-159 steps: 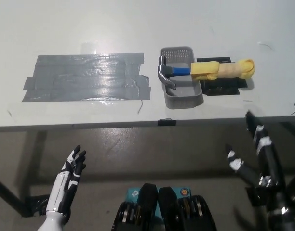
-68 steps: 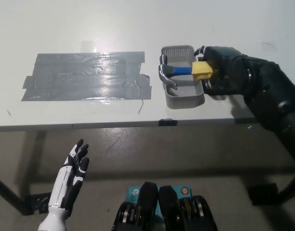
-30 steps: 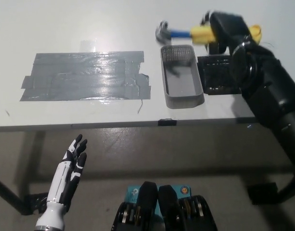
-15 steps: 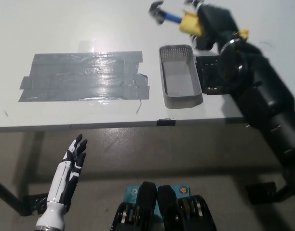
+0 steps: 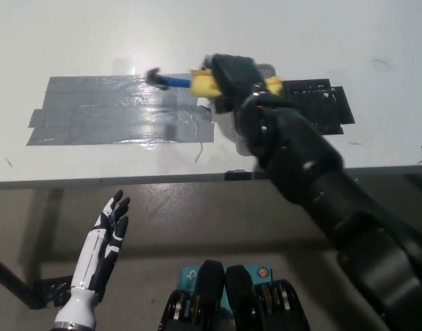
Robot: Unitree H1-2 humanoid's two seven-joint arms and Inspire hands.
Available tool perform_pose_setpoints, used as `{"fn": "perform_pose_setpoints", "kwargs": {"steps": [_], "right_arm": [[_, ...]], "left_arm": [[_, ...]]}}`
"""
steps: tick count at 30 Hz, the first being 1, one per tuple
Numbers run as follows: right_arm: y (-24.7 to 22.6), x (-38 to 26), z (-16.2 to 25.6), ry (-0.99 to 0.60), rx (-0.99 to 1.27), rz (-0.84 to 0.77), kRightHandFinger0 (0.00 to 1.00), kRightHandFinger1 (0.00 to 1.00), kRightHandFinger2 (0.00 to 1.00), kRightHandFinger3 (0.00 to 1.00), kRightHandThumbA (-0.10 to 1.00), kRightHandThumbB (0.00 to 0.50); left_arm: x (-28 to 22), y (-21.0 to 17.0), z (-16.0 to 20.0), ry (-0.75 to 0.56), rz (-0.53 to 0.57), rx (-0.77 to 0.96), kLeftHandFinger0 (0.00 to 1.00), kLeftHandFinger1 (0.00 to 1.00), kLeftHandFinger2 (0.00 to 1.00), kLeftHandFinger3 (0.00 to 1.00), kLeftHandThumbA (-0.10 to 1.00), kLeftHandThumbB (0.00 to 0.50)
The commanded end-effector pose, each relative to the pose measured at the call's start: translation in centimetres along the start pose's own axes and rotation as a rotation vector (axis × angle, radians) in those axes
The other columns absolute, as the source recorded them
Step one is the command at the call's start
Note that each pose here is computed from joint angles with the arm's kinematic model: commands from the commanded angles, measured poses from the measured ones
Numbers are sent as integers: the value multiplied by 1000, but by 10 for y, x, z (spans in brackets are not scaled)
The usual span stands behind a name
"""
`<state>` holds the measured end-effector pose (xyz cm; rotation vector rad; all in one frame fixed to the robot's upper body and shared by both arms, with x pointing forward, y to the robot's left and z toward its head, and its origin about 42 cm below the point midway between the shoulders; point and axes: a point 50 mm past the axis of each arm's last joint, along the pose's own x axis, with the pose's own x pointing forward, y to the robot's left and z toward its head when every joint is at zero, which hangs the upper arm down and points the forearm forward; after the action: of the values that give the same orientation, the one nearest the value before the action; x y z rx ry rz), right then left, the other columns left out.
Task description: The robot picks the hammer placed on top of the gray container with right hand and places it on the grey area of the desk
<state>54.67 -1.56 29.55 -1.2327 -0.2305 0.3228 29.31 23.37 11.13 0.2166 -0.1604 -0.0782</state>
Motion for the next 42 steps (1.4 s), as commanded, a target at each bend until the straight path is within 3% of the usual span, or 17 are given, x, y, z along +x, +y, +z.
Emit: {"fn": "perform_pose_setpoints", "kwargs": {"steps": [1, 4, 6, 8, 11, 16, 17, 18, 19, 27, 34, 35, 36, 37, 38, 40, 42], "right_arm": [[-45, 12, 62, -167, -40, -179, 0, 418, 819, 867, -100, 174], [-46, 13, 81, -180, -36, -163, 74, 460, 840, 867, -100, 195], [-46, 14, 89, -202, -35, -171, 102, 404, 684, 663, -100, 238], [-47, 14, 103, -218, -27, -166, 1, 237, 556, 387, -100, 295], [-47, 15, 117, -219, -26, -145, 0, 235, 558, 323, -100, 309], [-31, 15, 121, -199, -25, -107, 112, 245, 442, 365, -100, 283], [-24, 15, 118, -192, -22, -90, 162, 315, 554, 464, -100, 278], [-17, 14, 114, -189, -16, -84, 128, 239, 439, 617, -100, 266], [-8, 13, 110, -183, -11, -77, 2, 83, 314, 574, -100, 277], [30, 6, 85, -130, 67, -18, 0, 25, 189, 563, -100, 310], [48, 2, 58, -69, 72, 17, 0, 11, 153, 438, -100, 161], [48, 2, 55, -62, 79, 18, 49, 89, 232, 475, -100, 162], [48, 3, 53, -45, 85, 38, 329, 420, 628, 879, 164, 222], [46, 4, 50, -19, 102, 103, 653, 829, 1000, 1000, 402, 290], [46, 5, 48, -14, 104, 144, 1000, 1000, 1000, 1000, 535, 343], [46, 5, 45, -13, 112, 176, 1000, 1000, 1000, 1000, 632, 467], [43, 6, 43, -12, 105, 180, 1000, 1000, 1000, 1000, 682, 499]], "left_arm": [[6, -1, 12, -59, -31, 26, 1000, 1000, 1000, 1000, 936, 56], [6, -3, 13, -53, -40, 26, 1000, 1000, 1000, 1000, 937, 76], [7, -4, 15, -52, -41, 26, 1000, 1000, 1000, 1000, 932, 85], [8, -5, 16, -62, -40, 32, 1000, 1000, 1000, 1000, 921, 92], [8, -6, 17, -67, -50, 36, 1000, 1000, 1000, 1000, 916, 87], [8, -11, 19, -70, -66, 27, 1000, 1000, 1000, 1000, 911, 112], [7, -12, 19, -71, -68, 11, 1000, 1000, 1000, 1000, 895, 114], [6, -13, 19, -68, -70, 14, 1000, 1000, 1000, 1000, 889, 114], [6, -14, 19, -77, -76, 29, 1000, 1000, 1000, 1000, 892, 112], [8, -19, 24, -94, -98, 46, 1000, 1000, 1000, 1000, 900, 106], [12, -20, 28, -107, -103, 48, 1000, 1000, 1000, 1000, 888, 98], [13, -20, 28, -109, -102, 47, 1000, 1000, 1000, 1000, 882, 100], [14, -20, 28, -111, -101, 47, 1000, 1000, 1000, 1000, 874, 93], [14, -20, 29, -114, -101, 48, 1000, 1000, 1000, 1000, 871, 91], [15, -20, 29, -113, -101, 50, 1000, 1000, 1000, 1000, 870, 91], [14, -21, 29, -110, -99, 53, 1000, 1000, 1000, 1000, 864, 89], [16, -21, 30, -114, -99, 57, 1000, 1000, 1000, 1000, 860, 82]]}}
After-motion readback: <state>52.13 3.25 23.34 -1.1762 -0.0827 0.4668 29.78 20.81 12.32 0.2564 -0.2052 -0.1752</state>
